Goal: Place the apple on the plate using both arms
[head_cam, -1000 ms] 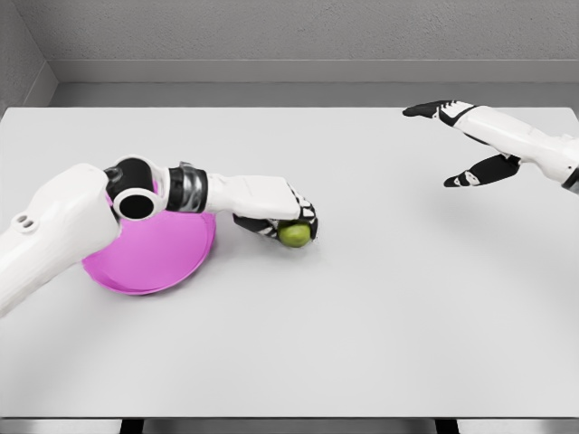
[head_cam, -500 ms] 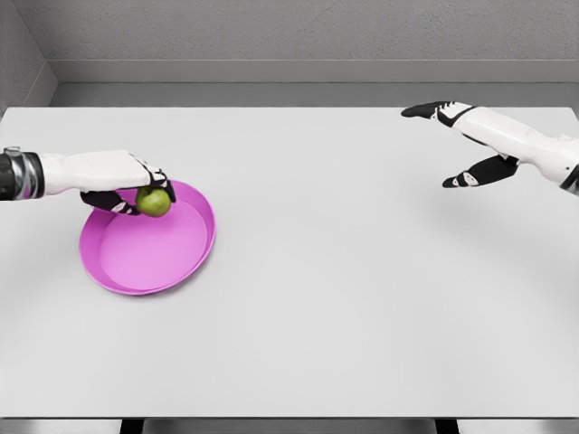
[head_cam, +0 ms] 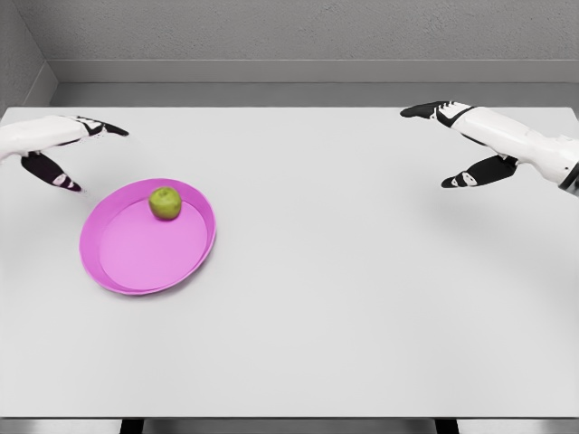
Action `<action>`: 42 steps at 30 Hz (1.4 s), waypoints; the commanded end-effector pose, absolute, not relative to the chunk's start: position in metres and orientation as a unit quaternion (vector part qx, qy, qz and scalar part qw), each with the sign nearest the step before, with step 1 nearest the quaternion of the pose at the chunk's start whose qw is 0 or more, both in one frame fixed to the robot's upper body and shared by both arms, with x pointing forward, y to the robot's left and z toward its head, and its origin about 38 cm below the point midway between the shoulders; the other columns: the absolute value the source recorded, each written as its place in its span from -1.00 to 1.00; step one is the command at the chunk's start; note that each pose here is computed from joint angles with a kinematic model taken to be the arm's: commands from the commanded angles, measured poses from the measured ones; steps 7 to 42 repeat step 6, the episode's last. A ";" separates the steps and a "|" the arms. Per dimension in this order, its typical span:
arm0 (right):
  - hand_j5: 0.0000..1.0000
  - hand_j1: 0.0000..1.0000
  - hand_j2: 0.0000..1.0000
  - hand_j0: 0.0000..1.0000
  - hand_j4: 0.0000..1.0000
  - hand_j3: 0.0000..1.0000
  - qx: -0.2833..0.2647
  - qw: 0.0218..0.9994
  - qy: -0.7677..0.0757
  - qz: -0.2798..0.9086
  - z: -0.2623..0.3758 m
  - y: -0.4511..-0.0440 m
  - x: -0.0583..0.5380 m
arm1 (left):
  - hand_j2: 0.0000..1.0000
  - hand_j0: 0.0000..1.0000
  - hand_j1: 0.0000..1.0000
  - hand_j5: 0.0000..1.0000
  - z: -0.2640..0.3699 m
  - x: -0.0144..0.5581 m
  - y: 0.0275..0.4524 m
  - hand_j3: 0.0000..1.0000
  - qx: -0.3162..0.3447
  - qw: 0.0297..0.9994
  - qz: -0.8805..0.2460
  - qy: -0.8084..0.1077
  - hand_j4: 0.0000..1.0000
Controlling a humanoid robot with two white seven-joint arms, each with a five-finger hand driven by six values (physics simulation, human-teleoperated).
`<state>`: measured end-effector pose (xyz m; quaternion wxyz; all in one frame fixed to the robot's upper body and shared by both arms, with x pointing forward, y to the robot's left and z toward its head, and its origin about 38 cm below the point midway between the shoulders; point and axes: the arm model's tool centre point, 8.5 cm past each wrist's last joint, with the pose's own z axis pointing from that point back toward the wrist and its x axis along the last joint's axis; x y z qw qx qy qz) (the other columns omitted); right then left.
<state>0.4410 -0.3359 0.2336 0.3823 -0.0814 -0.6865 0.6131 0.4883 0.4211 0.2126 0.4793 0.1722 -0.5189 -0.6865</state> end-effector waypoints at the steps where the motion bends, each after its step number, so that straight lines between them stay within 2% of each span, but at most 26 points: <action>1: 1.00 1.00 1.00 1.00 1.00 1.00 -0.080 0.384 -0.688 0.610 0.234 -0.336 0.441 | 1.00 1.00 1.00 1.00 0.210 0.491 0.451 1.00 0.189 0.524 -0.646 -0.523 1.00; 42: 1.00 1.00 1.00 1.00 1.00 1.00 -0.078 0.386 -0.688 0.610 0.231 -0.336 0.440 | 1.00 1.00 1.00 1.00 0.199 0.496 0.444 1.00 0.179 0.531 -0.641 -0.525 1.00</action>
